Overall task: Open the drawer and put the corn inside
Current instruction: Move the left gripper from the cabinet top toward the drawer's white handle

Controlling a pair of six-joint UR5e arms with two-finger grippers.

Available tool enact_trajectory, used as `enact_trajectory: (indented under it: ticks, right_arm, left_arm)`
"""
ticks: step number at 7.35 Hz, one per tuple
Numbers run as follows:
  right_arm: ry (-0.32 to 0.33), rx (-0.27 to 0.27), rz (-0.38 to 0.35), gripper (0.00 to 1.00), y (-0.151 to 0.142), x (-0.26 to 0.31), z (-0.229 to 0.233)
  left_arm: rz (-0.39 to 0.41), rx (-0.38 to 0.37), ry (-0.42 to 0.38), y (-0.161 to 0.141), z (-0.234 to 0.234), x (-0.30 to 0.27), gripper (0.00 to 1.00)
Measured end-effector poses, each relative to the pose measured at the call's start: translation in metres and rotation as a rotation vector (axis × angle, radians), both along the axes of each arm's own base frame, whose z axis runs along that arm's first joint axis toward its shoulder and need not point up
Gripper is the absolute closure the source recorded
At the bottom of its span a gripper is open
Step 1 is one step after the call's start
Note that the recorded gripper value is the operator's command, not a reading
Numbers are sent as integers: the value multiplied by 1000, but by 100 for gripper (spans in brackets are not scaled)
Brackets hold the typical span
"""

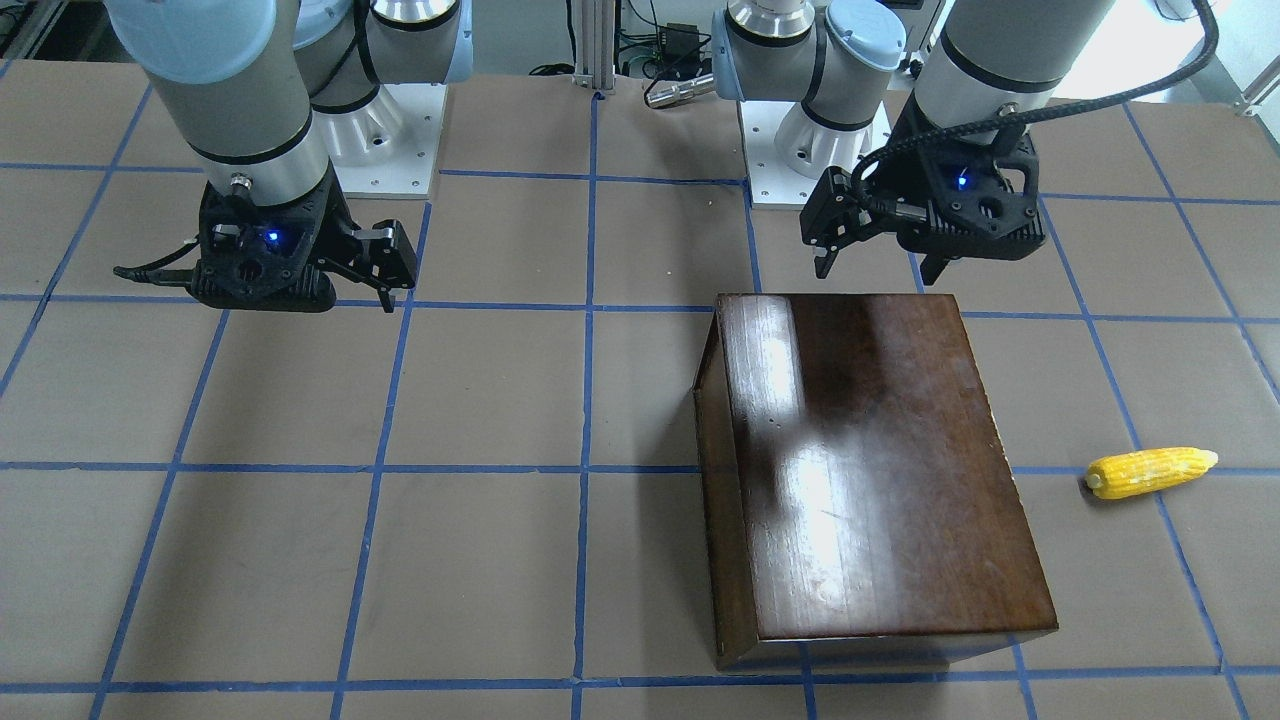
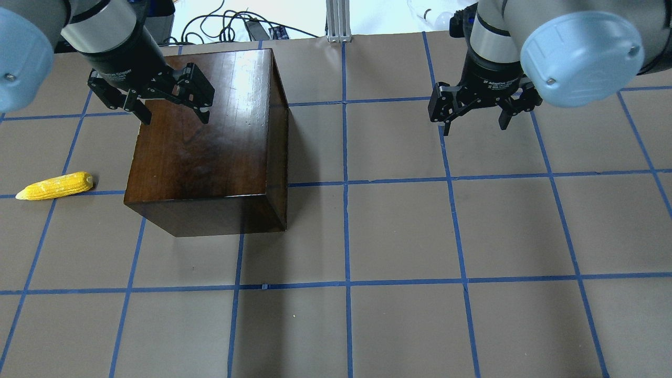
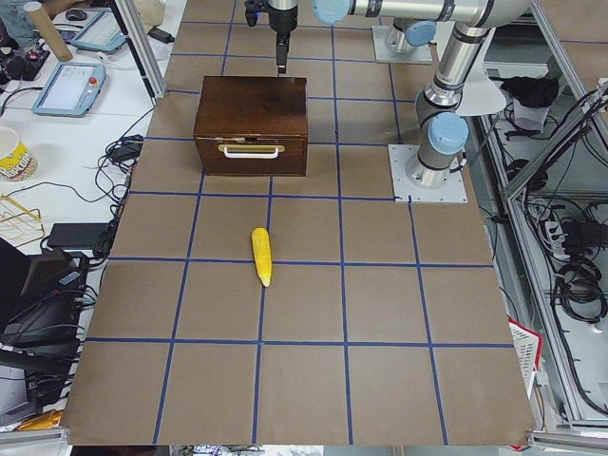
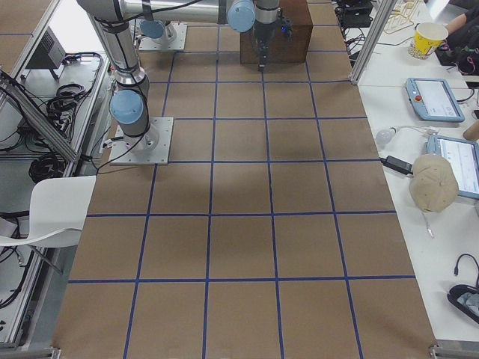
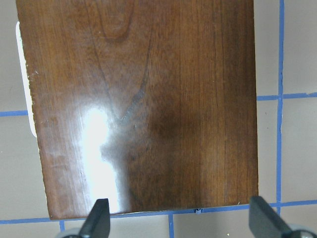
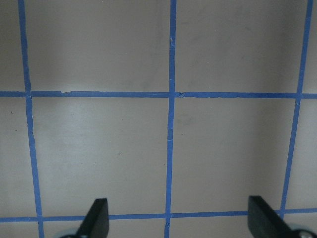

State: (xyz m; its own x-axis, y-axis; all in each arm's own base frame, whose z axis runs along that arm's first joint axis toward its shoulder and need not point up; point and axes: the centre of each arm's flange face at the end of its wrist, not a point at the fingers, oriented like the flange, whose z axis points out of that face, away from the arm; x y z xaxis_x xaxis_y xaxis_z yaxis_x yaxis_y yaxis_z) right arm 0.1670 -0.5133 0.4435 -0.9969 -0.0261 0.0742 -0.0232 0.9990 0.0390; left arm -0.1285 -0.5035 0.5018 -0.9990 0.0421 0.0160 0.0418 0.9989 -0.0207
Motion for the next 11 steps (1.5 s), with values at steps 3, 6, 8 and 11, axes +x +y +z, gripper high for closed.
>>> enact_trajectory:
  ticks: [3, 6, 8, 11]
  right_arm:
    - [0, 1, 0, 0, 0, 0, 0]
    - [0, 1, 0, 0, 0, 0, 0]
    - [0, 0, 0, 0, 0, 0, 0]
    - [0, 1, 0, 0, 0, 0, 0]
  left_arm:
    - [-5, 2, -1, 3, -1, 0, 0]
    - [3, 0, -12, 1, 1, 6, 0]
    - [-1, 12, -24, -7, -4, 24, 0]
    - [-52, 34, -11, -26, -17, 103, 0]
